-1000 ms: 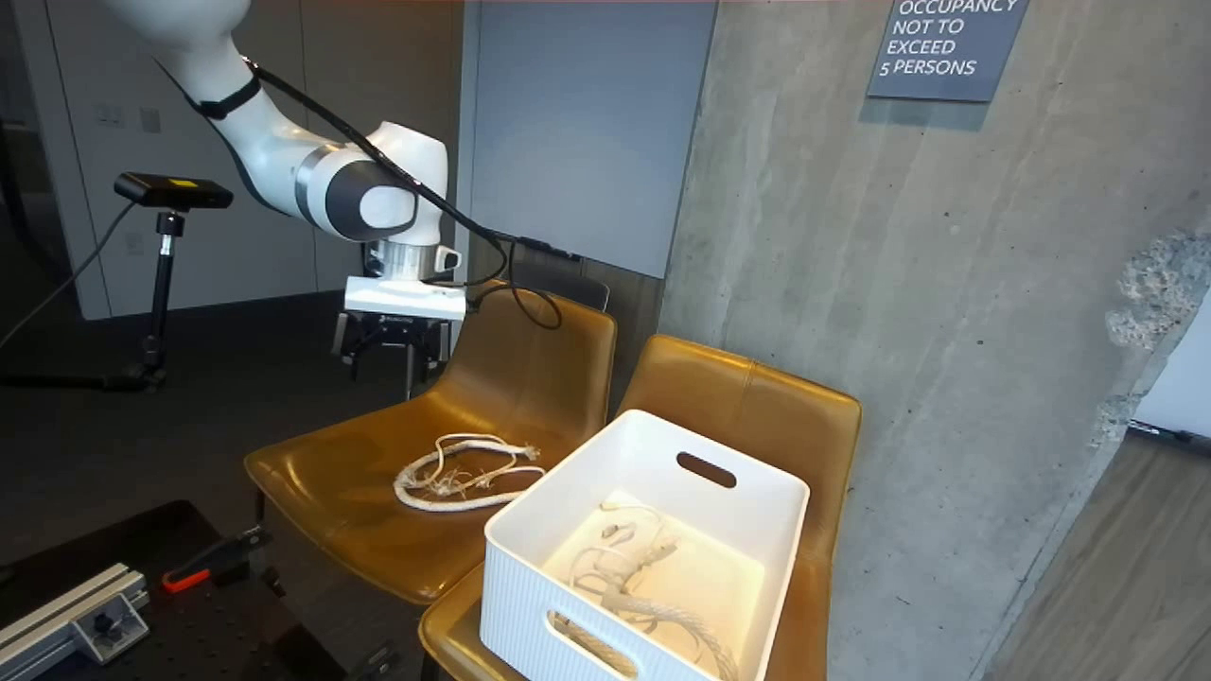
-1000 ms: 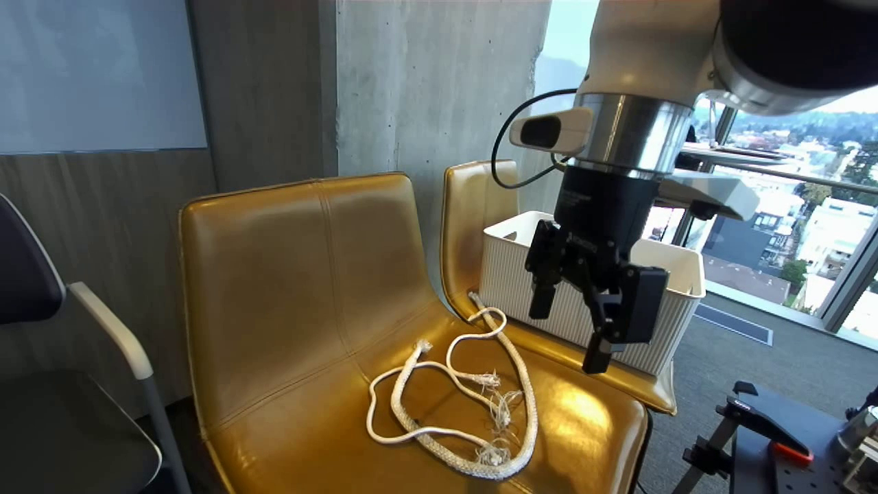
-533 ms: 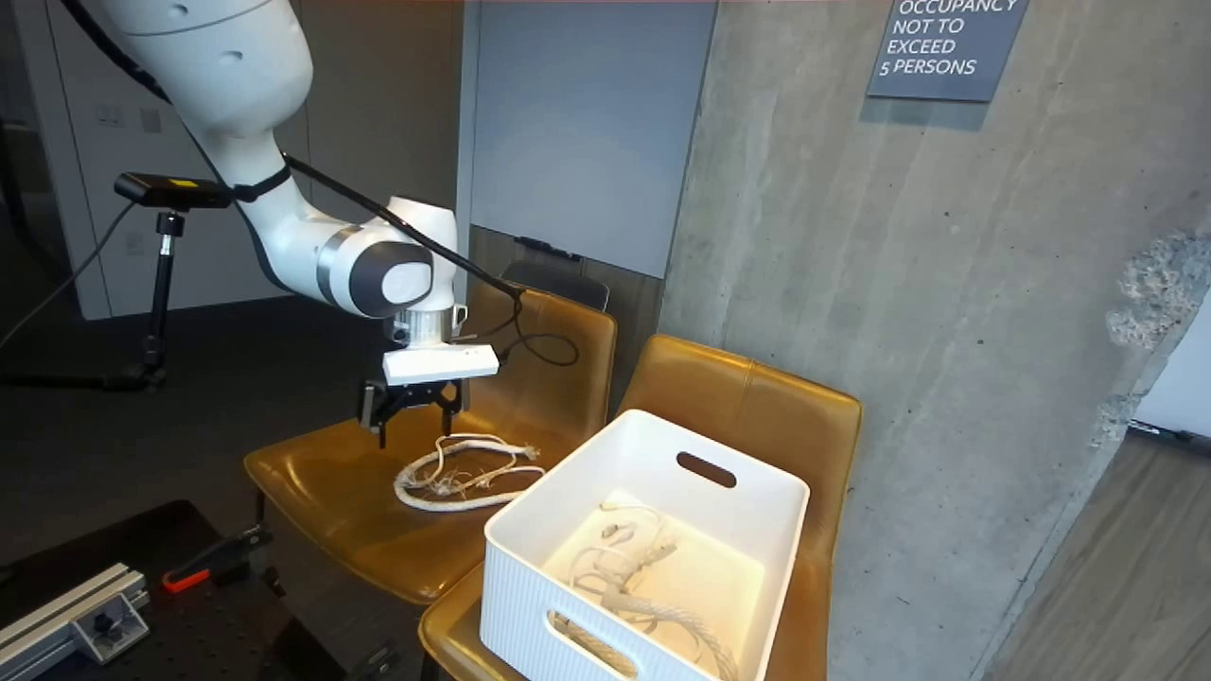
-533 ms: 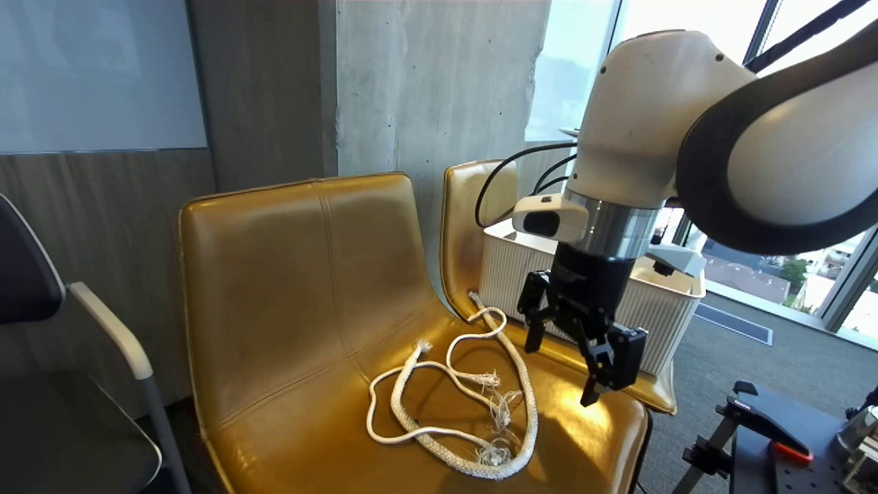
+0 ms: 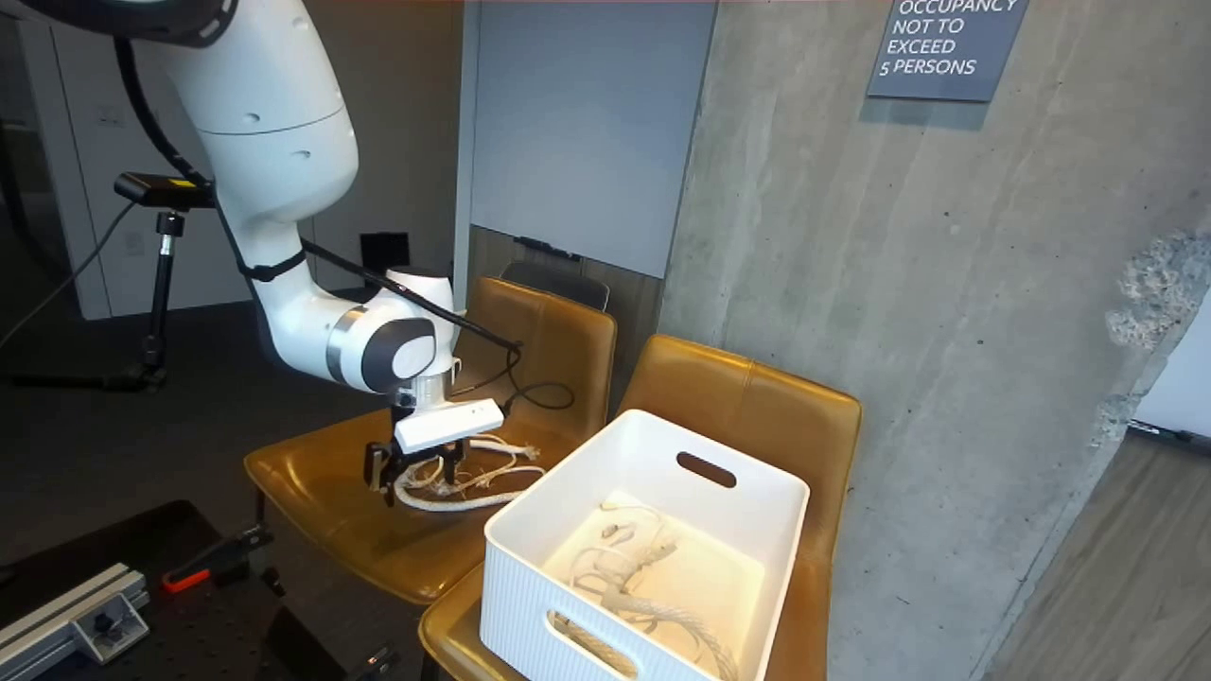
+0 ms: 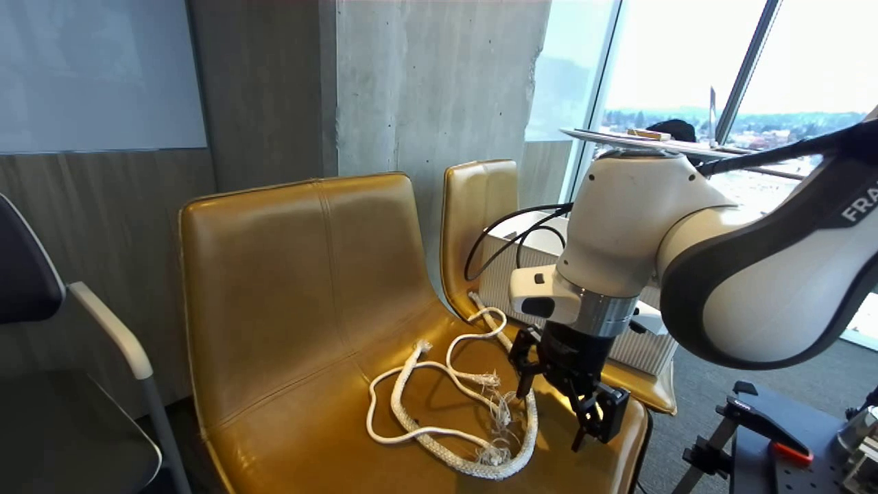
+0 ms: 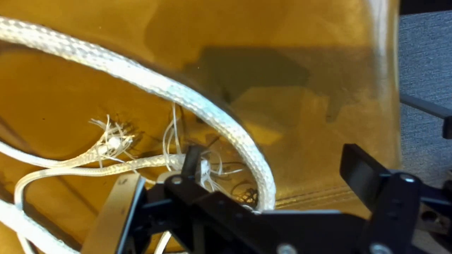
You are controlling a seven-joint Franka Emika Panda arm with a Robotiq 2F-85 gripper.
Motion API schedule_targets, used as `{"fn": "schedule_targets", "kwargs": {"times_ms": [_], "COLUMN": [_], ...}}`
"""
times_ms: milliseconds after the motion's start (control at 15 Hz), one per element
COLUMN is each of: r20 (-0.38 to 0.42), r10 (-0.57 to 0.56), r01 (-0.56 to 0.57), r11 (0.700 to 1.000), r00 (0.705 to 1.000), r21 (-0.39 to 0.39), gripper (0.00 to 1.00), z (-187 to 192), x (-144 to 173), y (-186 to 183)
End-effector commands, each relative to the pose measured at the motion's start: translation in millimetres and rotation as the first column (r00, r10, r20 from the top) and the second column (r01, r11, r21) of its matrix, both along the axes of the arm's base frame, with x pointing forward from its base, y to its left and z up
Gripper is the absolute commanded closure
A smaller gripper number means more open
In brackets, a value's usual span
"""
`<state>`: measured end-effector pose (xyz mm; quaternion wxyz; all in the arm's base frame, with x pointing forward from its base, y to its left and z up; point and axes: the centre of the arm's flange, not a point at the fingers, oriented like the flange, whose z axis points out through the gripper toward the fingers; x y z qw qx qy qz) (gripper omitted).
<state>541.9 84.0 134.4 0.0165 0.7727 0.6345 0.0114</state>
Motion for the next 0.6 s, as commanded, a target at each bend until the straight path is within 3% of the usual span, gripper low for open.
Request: {"fn": "schedule_targets", "kwargs": {"times_ms": [0, 133, 200, 533], "r20": [0.028, 0.023, 0.021, 0.018], "r10": [0.066, 0.085, 0.091, 0.085], "r01": [-0.066, -0.084, -0.090, -0.084], "r11": [0.998, 0.996, 0.995, 0.995], "r00": [0.997, 0.996, 0.996, 0.996], "r21": [-0.020, -0.031, -0.036, -0.055], "gripper": [0.01, 0.25, 0.27, 0.64], "z": [-21, -31, -35, -43], "x": [17, 21, 23, 28], "y": [7, 8, 7, 0]}}
